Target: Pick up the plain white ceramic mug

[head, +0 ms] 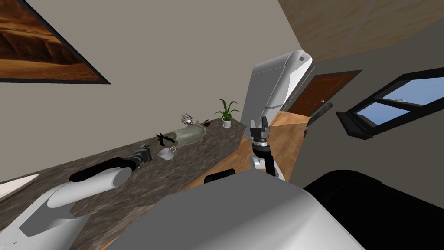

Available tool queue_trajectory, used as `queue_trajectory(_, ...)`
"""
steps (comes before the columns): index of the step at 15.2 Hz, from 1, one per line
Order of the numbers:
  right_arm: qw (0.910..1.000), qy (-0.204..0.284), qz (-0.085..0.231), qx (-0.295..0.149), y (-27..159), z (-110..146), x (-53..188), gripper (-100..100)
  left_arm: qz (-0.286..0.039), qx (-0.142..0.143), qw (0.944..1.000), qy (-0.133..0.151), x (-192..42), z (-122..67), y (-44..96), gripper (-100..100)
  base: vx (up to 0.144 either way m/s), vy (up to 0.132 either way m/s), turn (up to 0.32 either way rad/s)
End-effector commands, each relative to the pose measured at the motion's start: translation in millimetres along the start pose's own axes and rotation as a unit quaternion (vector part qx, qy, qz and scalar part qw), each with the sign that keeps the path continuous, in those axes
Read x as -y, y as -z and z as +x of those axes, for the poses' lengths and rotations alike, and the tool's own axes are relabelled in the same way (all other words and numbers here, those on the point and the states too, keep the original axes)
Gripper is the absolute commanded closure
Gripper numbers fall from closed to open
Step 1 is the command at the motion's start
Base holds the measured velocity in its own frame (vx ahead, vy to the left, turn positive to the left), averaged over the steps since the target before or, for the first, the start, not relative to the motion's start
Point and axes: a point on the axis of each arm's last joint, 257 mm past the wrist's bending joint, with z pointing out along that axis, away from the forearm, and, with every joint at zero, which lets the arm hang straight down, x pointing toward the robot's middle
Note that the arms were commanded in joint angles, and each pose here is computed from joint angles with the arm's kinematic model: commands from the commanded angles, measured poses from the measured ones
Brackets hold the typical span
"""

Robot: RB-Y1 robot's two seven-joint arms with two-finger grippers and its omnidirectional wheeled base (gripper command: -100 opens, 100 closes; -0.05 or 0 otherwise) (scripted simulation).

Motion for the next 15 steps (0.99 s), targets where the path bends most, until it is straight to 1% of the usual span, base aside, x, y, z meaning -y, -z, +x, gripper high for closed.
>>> queue_trajectory(1,1.0000,0.000,0.000,0.000,0.0,0.0,0.0,0,-0.024,0.004,0.9997,0.005,-8.2,-8.1,0.5,-100,0.014,-0.026,-0.161)
queue_trajectory(3,1.0000,0.000,0.000,0.000,0.0,0.0,0.0,0,-0.040,0.006,0.9992,0.005,-16.7,-9.0,1.0,-100,0.009,-0.015,-0.029)
queue_trajectory(4,1.0000,0.000,0.000,0.000,0.0,0.0,0.0,0,-0.053,0.009,0.9985,0.012,-18.1,-19.4,0.7,-100,0.013,-0.022,-0.103)
queue_trajectory(7,1.0000,0.000,0.000,0.000,0.0,0.0,0.0,0,-0.079,0.012,0.9967,0.012,-31.6,-20.6,2.5,-100,0.012,-0.019,-0.069)
queue_trajectory(8,1.0000,0.000,0.000,0.000,0.0,0.0,0.0,0,-0.092,0.014,0.9954,0.020,-33.4,-30.1,2.9,-100,0.010,-0.022,-0.113)
queue_trajectory(11,1.0000,0.000,0.000,0.000,0.0,0.0,0.0,0,-0.118,0.017,0.9927,0.021,-46.4,-31.0,5.7,-100,0.011,-0.018,-0.066)
queue_trajectory(12,1.0000,0.000,0.000,0.000,0.0,0.0,0.0,0,-0.132,0.019,0.9906,0.029,-49.3,-39.6,6.9,-100,0.010,-0.019,-0.114)
queue_trajectory(14,1.0000,0.000,0.000,0.000,0.0,0.0,0.0,0,-0.153,0.021,0.9875,0.029,-59.9,-40.2,10.1,-100,0.012,-0.018,-0.099)
queue_trajectory(15,1.0000,0.000,0.000,0.000,0.0,0.0,0.0,0,-0.155,0.021,0.9872,0.029,-61.0,-40.2,10.5,-100,0.006,-0.009,0.011)
